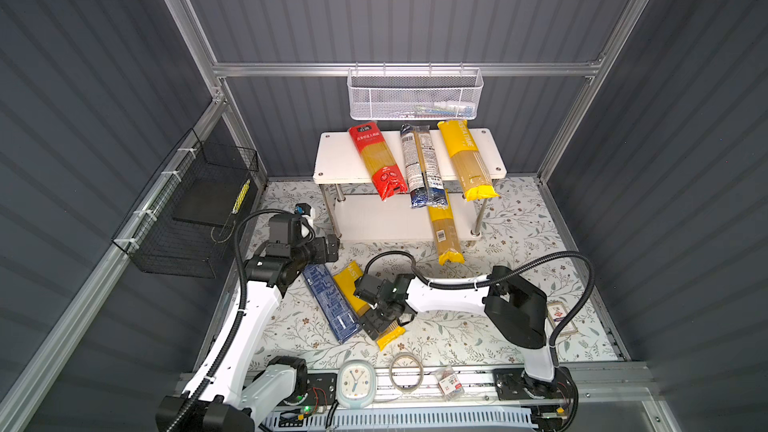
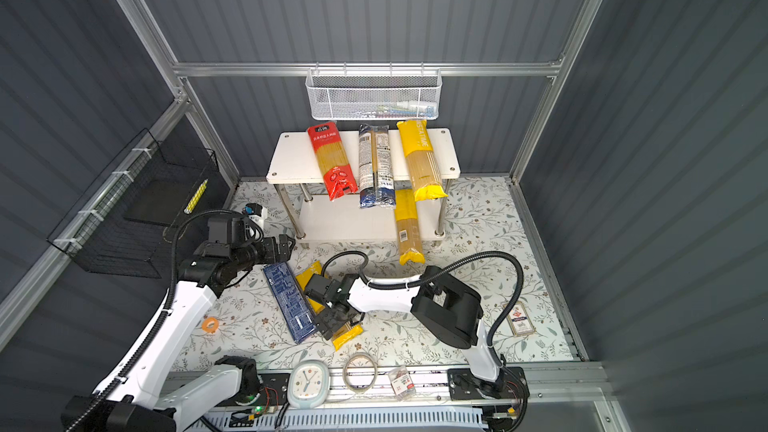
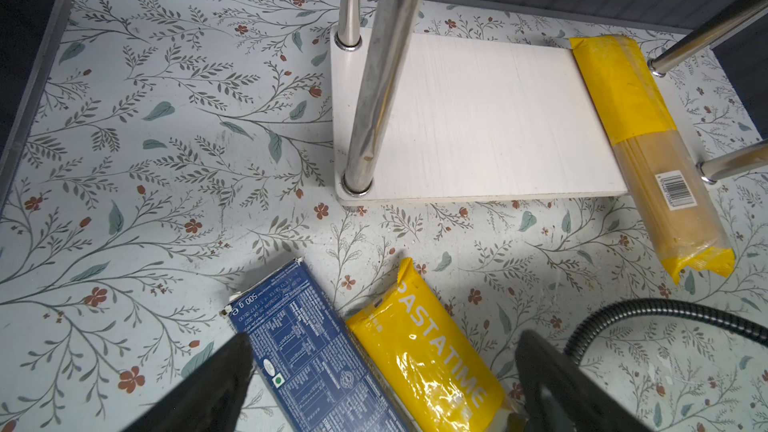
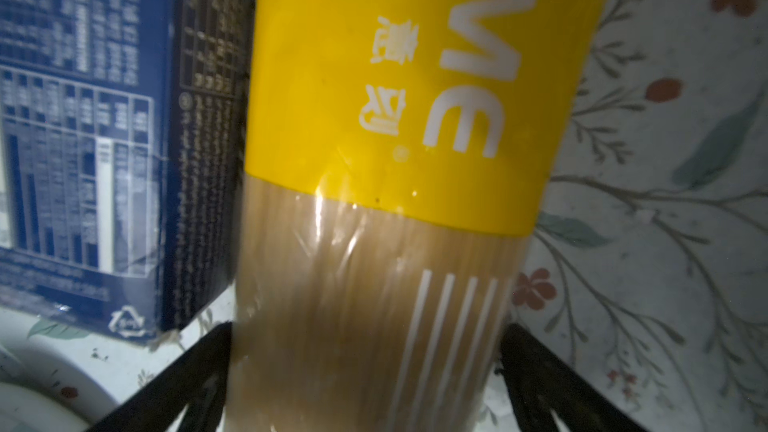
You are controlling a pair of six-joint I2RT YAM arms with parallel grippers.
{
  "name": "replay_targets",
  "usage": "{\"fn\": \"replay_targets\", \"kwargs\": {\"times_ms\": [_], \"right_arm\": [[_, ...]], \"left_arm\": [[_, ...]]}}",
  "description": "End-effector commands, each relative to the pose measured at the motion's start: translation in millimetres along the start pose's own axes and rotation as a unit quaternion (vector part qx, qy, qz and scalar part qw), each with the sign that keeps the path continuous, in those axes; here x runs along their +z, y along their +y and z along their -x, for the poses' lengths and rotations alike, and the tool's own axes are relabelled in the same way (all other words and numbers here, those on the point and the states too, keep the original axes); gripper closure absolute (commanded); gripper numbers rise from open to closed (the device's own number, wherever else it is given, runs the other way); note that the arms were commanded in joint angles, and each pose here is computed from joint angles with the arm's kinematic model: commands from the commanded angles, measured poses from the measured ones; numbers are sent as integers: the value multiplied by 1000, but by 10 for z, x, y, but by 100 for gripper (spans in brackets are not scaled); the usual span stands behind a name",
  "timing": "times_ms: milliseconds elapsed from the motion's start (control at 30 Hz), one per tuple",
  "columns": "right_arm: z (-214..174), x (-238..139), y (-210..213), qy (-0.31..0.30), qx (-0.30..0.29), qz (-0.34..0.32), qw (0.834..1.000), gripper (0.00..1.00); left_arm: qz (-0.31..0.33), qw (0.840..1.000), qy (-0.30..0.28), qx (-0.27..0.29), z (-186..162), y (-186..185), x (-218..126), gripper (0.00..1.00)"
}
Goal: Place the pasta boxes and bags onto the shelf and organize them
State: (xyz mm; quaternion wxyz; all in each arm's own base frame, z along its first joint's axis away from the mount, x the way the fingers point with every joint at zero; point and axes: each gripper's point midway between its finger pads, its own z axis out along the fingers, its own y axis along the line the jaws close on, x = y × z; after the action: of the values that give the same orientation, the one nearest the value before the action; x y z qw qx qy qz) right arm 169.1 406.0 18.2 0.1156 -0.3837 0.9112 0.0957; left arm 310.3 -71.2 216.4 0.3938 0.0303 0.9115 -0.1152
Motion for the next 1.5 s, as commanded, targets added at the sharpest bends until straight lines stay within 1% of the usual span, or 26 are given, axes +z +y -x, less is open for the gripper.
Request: {"fn": "replay_targets", "kwargs": {"times_ms": [0, 167, 367, 833, 900, 967, 1000, 1033, 1233, 1300, 1367, 1400, 1467], "right_arm": [[-551, 260, -261, 103, 3, -48, 994, 1], [-498, 234, -224, 93, 9, -40, 995, 1], [-504, 273, -174, 95, 16, -26, 995, 1], [-542, 362, -207, 128, 13, -46, 991, 11], [-537, 360, -220, 127, 13, -49, 991, 12], [-525, 354, -228, 123, 16, -49, 991, 11], [-528, 352, -237, 123, 17, -50, 991, 12], [-524, 339, -250, 122, 20, -50, 991, 15], [-466, 248, -262, 92, 24, -42, 995, 23], [-463, 221, -292, 86, 25, -46, 995, 28], [-458, 192, -312, 81, 27, -46, 995, 30], [-453, 179, -320, 79, 28, -45, 995, 34], [-444, 163, -323, 73, 31, -40, 996, 38]], "left_arm": [[-2, 1000, 8, 5, -52, 5, -18, 0], [-3, 1000, 7, 6, -48, 3, -26, 0], [-2, 1000, 5, 6, -51, 4, -36, 0], [-4, 1000, 3, 6, -44, -3, -44, 0], [-4, 1000, 5, 5, -56, 0, -38, 0], [-3, 1000, 6, 6, -57, 3, -35, 0], [-2, 1000, 6, 6, -58, 6, -34, 0], [0, 1000, 7, 6, -63, 14, -34, 0], [3, 1000, 6, 7, -63, 22, -30, 0], [3, 1000, 9, 6, -73, 25, -15, 0], [3, 1000, 10, 6, -67, 26, -11, 0], [4, 1000, 11, 6, -72, 30, -7, 0], [5, 1000, 10, 6, -69, 32, -8, 0]]}}
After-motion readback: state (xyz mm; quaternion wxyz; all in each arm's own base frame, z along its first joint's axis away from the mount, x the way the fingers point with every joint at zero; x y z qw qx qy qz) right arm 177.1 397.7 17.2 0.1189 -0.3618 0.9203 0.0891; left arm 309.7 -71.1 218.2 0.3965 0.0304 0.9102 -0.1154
